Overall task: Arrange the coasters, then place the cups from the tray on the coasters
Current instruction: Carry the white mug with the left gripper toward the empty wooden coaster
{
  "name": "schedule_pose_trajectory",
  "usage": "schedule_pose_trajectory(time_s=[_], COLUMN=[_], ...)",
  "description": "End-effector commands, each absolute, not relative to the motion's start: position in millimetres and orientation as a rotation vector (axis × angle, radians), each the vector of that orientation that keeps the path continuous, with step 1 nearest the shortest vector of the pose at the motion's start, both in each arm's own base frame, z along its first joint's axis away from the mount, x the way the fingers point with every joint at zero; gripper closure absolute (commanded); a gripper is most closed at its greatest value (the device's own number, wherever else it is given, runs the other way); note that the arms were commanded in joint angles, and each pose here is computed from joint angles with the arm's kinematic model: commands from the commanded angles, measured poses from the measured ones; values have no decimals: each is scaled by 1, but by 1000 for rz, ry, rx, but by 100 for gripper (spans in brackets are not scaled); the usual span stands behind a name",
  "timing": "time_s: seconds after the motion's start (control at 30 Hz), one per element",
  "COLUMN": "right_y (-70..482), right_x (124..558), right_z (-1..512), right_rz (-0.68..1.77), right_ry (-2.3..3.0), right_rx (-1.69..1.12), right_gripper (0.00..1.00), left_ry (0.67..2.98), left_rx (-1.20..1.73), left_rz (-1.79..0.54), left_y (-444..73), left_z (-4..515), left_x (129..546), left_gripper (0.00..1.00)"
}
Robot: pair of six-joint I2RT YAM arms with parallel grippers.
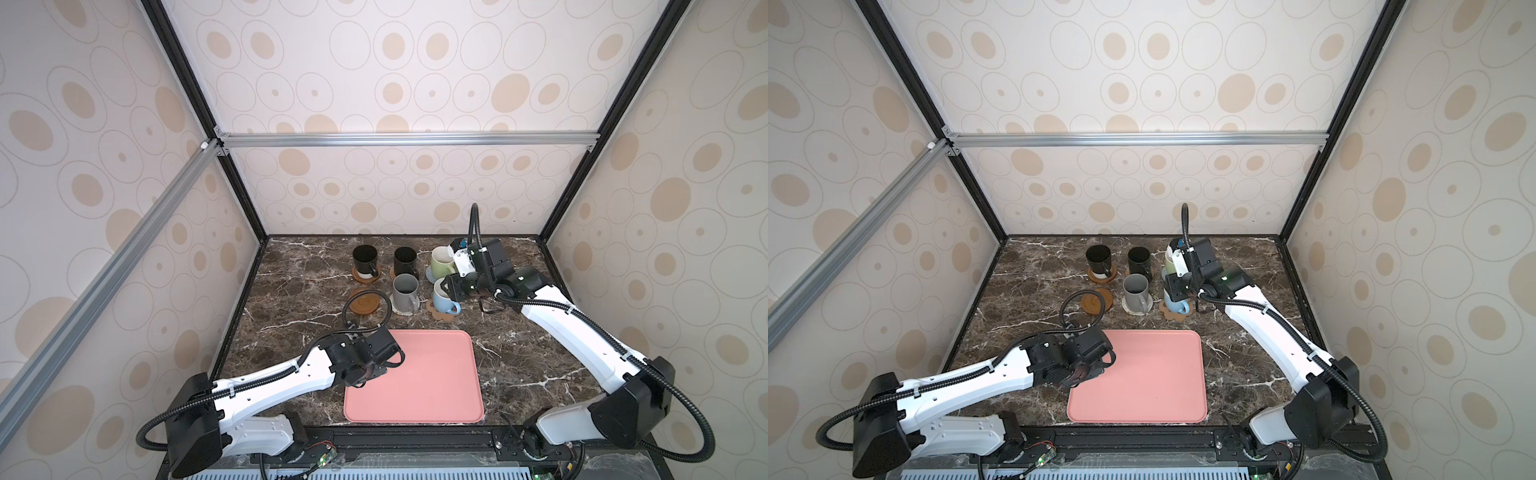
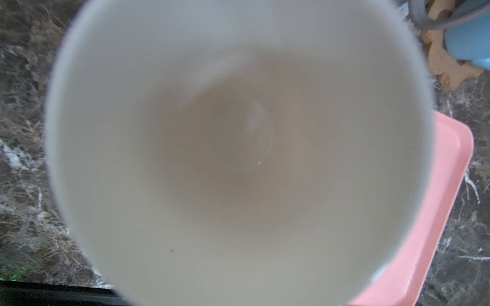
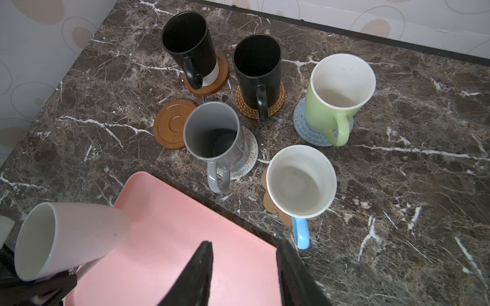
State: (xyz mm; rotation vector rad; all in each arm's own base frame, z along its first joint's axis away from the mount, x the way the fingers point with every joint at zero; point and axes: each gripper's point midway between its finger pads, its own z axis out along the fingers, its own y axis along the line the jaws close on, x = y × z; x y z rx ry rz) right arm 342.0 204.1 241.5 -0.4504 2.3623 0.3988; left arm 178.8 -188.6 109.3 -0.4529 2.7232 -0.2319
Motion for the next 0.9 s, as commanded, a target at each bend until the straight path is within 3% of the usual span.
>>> schedule_pose_trajectory(time_s=[0.0, 0.87], right_y=[195, 181], right_x=[338, 326], right_z=[243, 239], right_rz=[375, 319], right_ry=[2366, 2374], right_rx=[-434, -454], right_gripper=[57, 57], left_ry=[2623, 2589], left_rx=[-403, -462], left_rz=[-231, -152], left_y=[-189, -174], left_z=[134, 124], left_x=[213, 359], left_gripper=[85, 84])
